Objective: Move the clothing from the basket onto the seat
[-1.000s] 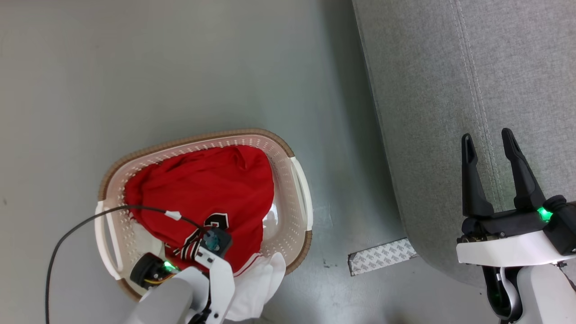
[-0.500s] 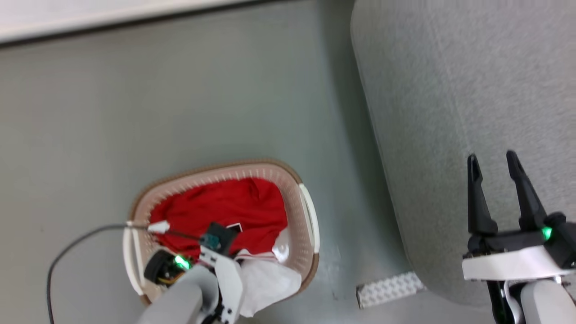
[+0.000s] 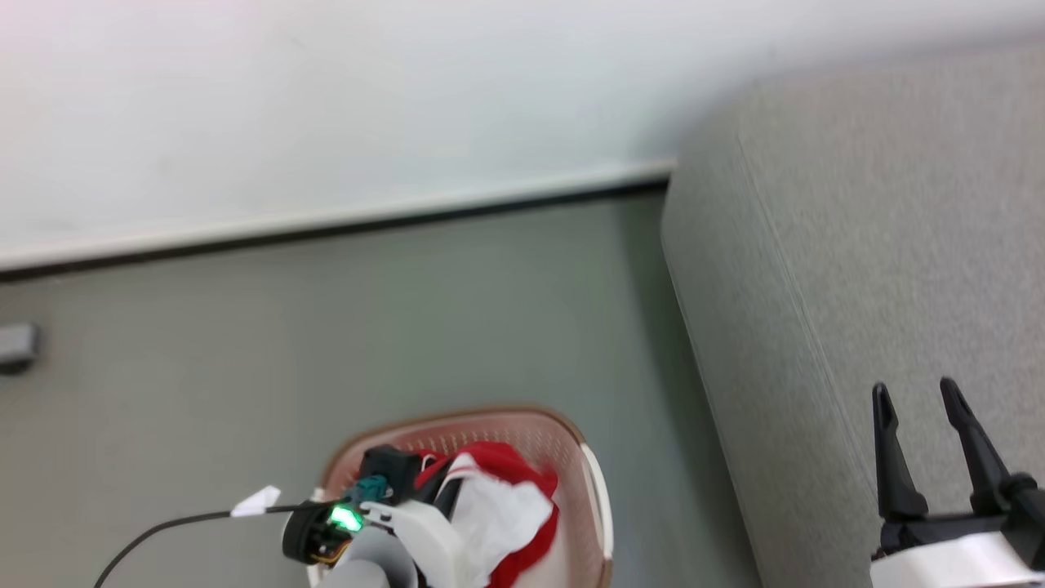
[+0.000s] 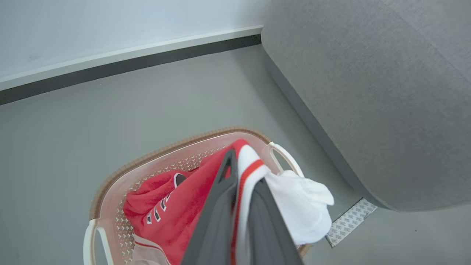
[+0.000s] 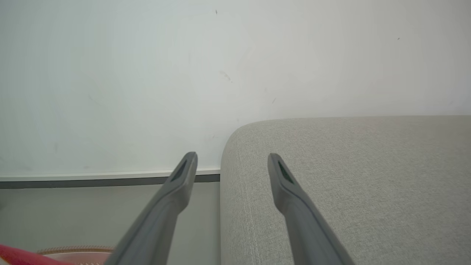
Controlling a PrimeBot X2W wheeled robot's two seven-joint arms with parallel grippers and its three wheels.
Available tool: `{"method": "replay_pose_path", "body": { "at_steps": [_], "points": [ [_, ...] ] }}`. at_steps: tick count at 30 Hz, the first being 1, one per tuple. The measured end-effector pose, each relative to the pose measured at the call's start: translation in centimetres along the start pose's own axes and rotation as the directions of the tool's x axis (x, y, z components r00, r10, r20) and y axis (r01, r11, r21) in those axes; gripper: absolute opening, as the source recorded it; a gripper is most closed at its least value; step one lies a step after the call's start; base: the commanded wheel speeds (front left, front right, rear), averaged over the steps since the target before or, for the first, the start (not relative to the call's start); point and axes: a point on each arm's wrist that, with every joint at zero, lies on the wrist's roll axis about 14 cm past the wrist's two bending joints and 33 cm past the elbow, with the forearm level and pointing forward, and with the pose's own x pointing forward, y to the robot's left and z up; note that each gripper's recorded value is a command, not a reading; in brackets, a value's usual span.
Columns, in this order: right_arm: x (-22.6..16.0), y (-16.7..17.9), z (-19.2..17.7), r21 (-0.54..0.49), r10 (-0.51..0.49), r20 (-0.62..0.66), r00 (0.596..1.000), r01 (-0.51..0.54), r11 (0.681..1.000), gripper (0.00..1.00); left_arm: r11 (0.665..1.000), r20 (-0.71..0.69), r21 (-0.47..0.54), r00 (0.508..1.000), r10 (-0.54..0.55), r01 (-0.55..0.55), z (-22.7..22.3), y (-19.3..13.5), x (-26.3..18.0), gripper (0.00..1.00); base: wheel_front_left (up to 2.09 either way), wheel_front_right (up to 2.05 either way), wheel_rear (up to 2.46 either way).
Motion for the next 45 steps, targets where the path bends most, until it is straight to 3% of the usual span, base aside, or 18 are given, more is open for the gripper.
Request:
{"method": "replay_pose_path", "body": {
  "at_steps": [8,17,23,45],
  "points": [
    [-2.1,1.3,2.3,0.002,0.043,0.065,0.997,-0.043,0.999,1.00,0.988,0.312,-0.056,0.937,0.156,-0.146,7.8,1.8,-5.9,0.00,0.00,0.00,0.00],
    [-3.2,2.4,4.0,-0.009,0.088,0.115,0.989,-0.087,0.996,1.00,0.962,0.523,-0.100,0.809,0.267,-0.253,12.9,3.9,-12.2,0.00,0.00,0.00,0.00],
    [-4.2,2.4,4.0,-0.012,0.091,0.116,0.989,-0.091,0.996,1.00,0.955,0.607,-0.107,0.742,0.284,-0.278,14.8,4.2,-15.0,0.00,0.00,0.00,0.00],
    [-5.9,2.7,2.3,-0.004,0.112,0.065,0.992,-0.112,0.994,1.00,0.947,0.627,-0.098,0.720,0.297,-0.305,14.1,4.4,-17.3,0.00,0.00,0.00,0.00]
  ]
}}
